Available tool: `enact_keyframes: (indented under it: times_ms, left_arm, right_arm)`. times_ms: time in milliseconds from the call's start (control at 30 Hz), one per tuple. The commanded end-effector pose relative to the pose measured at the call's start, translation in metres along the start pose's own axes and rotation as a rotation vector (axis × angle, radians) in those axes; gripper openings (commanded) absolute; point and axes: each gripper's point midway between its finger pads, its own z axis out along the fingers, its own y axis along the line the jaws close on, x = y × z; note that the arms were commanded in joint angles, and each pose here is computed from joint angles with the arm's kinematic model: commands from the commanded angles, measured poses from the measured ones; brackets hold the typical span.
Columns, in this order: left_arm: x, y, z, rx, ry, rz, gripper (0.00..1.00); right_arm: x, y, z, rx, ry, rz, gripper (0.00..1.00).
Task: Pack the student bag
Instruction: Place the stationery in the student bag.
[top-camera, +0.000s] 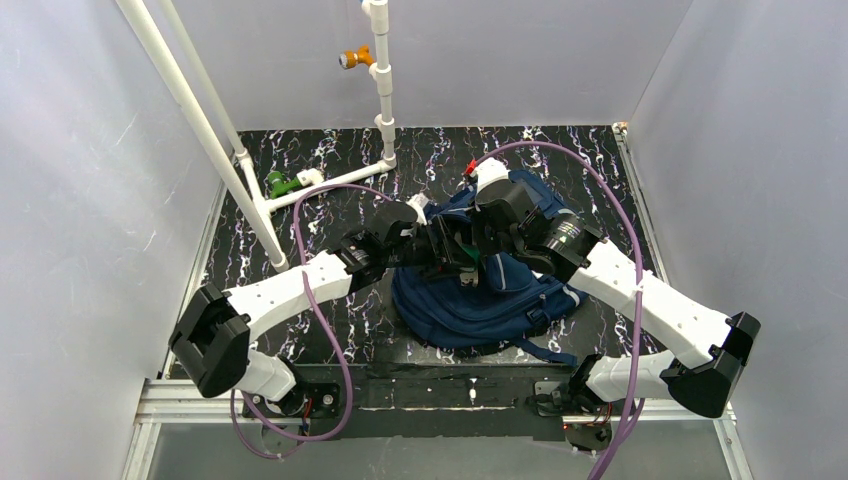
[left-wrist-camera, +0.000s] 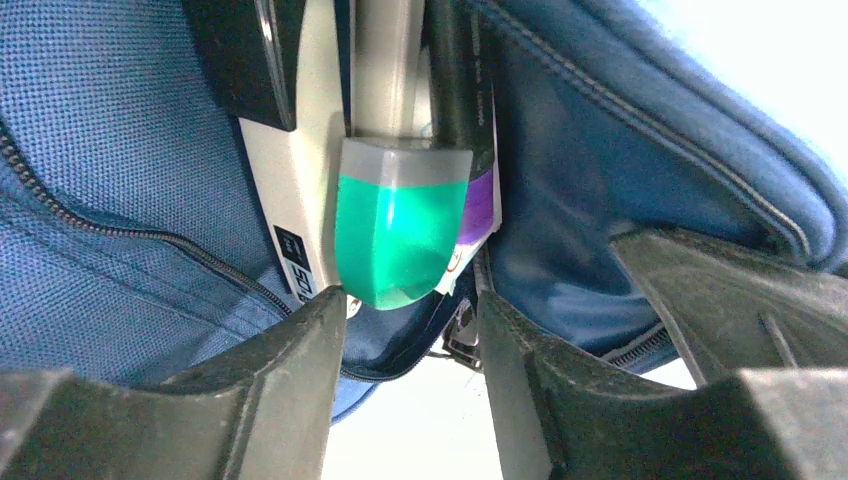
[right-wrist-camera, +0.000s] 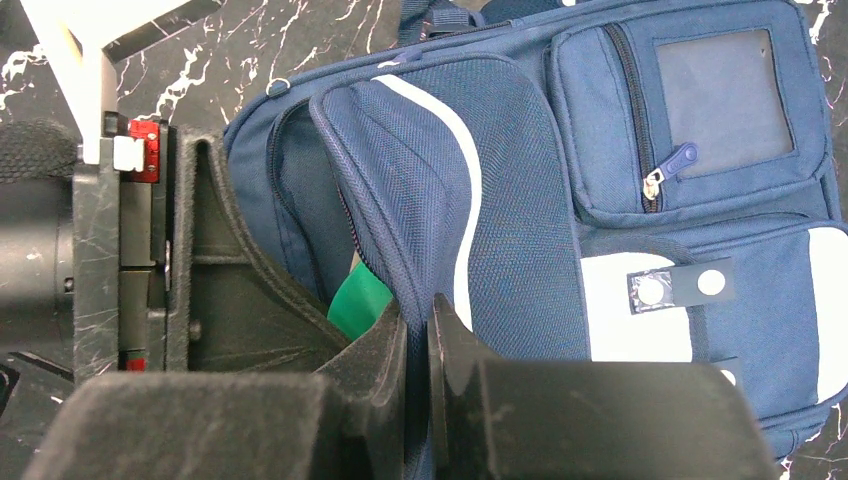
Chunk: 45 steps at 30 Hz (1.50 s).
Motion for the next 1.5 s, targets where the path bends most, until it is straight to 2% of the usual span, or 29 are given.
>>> enact_keyframes:
  times_ms: [0,233,467,667,767,1000,1300,1467]
  left_arm:
    - [-0.002,0.001,0.004,0.002,0.007,-0.007,0.51]
    - [-0.008,0.001,0.007,-0.004,-0.023,-0.01,0.47]
    - [-0.022,-0.017,-0.001,0.031,-0.089,0.025,0.39]
    - [-0.023,-0.023,0.006,0.039,-0.07,0.022,0.33]
    - [-0.026,-0.025,0.003,0.043,-0.086,0.02,0.33]
    - [-0.027,-0.023,0.011,0.035,-0.078,0.019,0.39]
    - [-0.044,-0.03,0.018,0.032,-0.126,0.042,0.26]
    - [-0.073,-0.034,0.025,0.021,-0.178,0.059,0.25]
  right_arm:
    - [-0.068,0.018,-0.033,-0.114,-0.245,0.107,0.01]
    - [-0.067,0.017,-0.034,-0.111,-0.244,0.108,0.01]
    - [-0.066,0.021,-0.031,-0.124,-0.24,0.108,0.01]
    - [-0.066,0.022,-0.029,-0.126,-0.238,0.106,0.01]
    - [-0.064,0.02,-0.029,-0.122,-0.235,0.104,0.01]
    - [-0.063,0.024,-0.026,-0.133,-0.229,0.102,0.01]
    - [-0.063,0.024,-0.027,-0.136,-0.228,0.107,0.01]
    - [-0.06,0.026,-0.025,-0.142,-0.219,0.108,0.01]
